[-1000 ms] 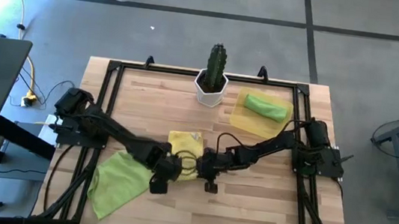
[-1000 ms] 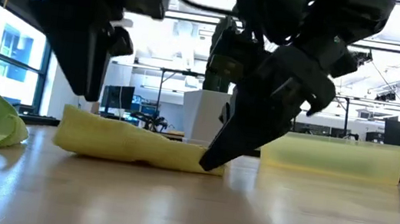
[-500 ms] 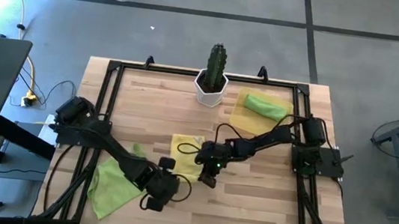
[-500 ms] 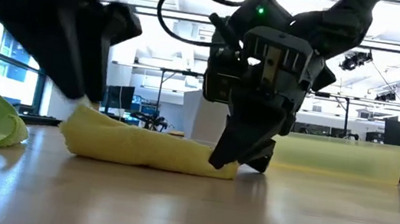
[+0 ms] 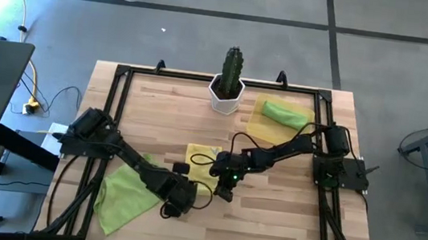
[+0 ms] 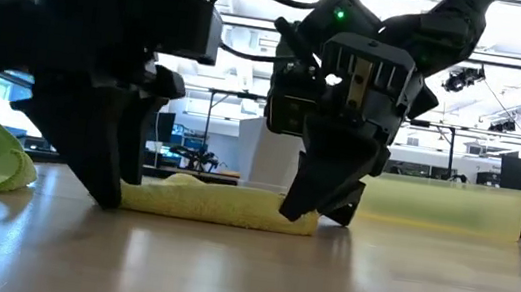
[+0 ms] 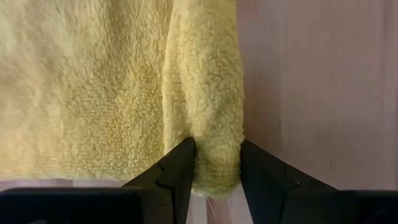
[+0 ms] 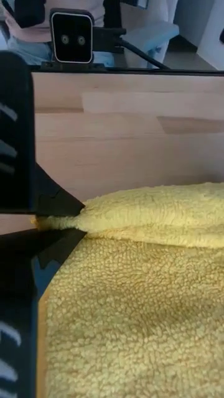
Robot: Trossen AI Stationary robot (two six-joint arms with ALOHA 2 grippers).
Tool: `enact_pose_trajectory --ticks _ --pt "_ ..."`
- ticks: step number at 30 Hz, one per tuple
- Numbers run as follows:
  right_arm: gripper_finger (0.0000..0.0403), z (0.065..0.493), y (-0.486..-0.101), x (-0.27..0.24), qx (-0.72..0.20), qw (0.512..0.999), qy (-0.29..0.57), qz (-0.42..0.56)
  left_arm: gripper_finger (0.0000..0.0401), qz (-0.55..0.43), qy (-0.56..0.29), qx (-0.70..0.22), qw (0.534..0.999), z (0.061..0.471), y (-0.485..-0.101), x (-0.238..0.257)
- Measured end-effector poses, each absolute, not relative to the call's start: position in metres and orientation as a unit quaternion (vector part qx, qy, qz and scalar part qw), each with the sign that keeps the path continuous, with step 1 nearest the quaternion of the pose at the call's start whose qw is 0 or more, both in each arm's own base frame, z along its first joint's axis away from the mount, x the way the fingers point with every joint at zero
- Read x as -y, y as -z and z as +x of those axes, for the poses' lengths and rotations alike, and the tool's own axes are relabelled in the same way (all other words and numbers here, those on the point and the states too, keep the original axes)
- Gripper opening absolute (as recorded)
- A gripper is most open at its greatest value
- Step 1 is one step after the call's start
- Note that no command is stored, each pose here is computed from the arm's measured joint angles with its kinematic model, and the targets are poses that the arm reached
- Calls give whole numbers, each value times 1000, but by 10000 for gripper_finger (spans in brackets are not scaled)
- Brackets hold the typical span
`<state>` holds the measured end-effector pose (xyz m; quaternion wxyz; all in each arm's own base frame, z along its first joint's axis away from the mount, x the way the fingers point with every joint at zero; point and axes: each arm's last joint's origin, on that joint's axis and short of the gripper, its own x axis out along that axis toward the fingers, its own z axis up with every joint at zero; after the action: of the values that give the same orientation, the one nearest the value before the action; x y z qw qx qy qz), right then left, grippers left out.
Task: Roll microfiber towels into tight, uniform cylinder then place into a basket
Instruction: Roll the yellow towel
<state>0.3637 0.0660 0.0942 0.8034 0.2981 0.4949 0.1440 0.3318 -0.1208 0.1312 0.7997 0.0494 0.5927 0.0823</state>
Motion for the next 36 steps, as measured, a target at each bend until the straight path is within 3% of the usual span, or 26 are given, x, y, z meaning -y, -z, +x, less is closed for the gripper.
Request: enact_pose_trajectory --ticks 12,18,23,36 --pt "111 356 -123 -65 -468 841 -196 189 7 -59 -5 -622 781 340 -134 104" --pt "116 341 -150 -74 -458 880 -122 13 9 -79 1 -620 781 342 -135 97" --pt "117 332 -161 -105 -420 890 -127 -125 5 -131 7 -627 768 345 -135 85" --pt "117 328 -151 -150 -363 888 -143 -244 4 -258 39 -631 731 353 -134 38"
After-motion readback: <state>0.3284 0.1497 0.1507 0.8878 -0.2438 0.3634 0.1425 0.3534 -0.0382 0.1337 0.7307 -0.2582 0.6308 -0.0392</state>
